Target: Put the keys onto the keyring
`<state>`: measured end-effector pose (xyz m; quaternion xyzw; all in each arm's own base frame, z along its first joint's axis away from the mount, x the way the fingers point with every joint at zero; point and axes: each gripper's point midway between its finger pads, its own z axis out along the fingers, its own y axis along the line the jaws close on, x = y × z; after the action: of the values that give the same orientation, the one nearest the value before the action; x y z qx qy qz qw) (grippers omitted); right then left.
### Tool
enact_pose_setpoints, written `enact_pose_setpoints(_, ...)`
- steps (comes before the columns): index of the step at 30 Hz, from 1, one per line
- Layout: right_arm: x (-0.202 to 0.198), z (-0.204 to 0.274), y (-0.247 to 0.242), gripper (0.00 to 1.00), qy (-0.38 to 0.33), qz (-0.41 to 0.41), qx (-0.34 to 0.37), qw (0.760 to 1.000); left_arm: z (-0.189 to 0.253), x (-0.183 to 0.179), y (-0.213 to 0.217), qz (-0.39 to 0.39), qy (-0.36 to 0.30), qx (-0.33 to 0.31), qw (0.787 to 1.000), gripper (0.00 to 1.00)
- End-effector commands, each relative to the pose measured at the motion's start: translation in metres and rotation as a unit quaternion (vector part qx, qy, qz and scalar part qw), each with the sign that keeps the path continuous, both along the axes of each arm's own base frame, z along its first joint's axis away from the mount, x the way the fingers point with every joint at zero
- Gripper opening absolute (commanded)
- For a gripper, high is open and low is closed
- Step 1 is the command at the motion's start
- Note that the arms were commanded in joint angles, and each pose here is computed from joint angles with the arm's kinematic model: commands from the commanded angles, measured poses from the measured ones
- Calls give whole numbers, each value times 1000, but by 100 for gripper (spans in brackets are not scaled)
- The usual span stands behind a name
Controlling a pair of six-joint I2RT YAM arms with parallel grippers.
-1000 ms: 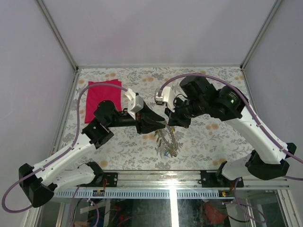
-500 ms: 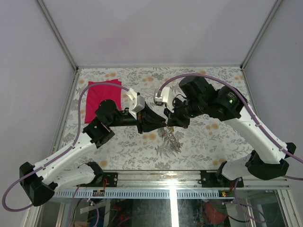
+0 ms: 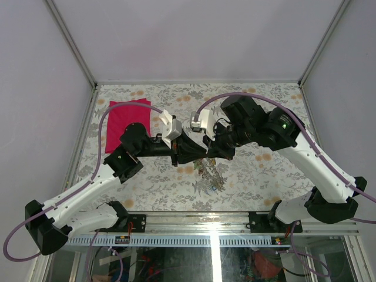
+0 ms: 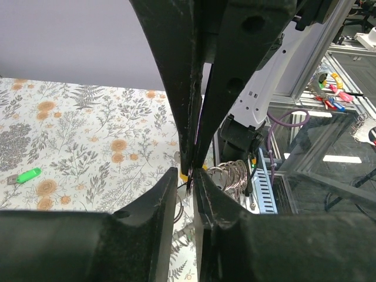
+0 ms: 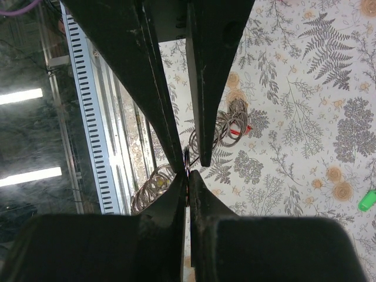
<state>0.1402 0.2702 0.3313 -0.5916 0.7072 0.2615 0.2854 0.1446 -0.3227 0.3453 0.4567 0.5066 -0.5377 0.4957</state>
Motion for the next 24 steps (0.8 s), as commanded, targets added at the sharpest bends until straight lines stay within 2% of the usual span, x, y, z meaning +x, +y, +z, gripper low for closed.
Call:
enact_pose_setpoints(1, -2, 30, 9, 0, -36, 13, 61, 997, 14, -4, -2, -10, -22, -10, 1000, 17)
enact_pose_setpoints(6, -2, 31, 9, 0, -38, 12, 64, 997, 13, -4, -2, -10, -22, -9, 1000, 8)
enact_pose_setpoints(8, -1, 32, 9, 0, -40, 10, 67, 997, 12, -4, -2, -10, -22, -7, 1000, 1)
enact_pose_setpoints(12, 0, 35, 7, 0, -46, 3, 75, 996, 13, -5, -1, -9, -22, -9, 1000, 0)
enact_pose_setpoints(13, 0, 35, 7, 2, -48, 0, 77, 996, 15, -5, 0, -7, -22, -12, 1000, 0)
enact_pose_setpoints(16, 0, 39, 4, 22, -59, -9, 94, 994, 23, -5, 4, 7, -26, -33, 999, 0)
enact_pose_setpoints(18, 0, 44, 2, 30, -70, -17, 110, 991, 31, -8, 9, 14, -30, -54, 998, 0)
enact_pose_setpoints(21, 2, 56, 0, 39, -91, -32, 146, 985, 38, -10, 15, 23, -32, -76, 996, 0)
enact_pose_setpoints(24, 6, 70, -6, 43, -113, -62, 184, 974, 42, -11, 20, 21, -26, -91, 995, 0)
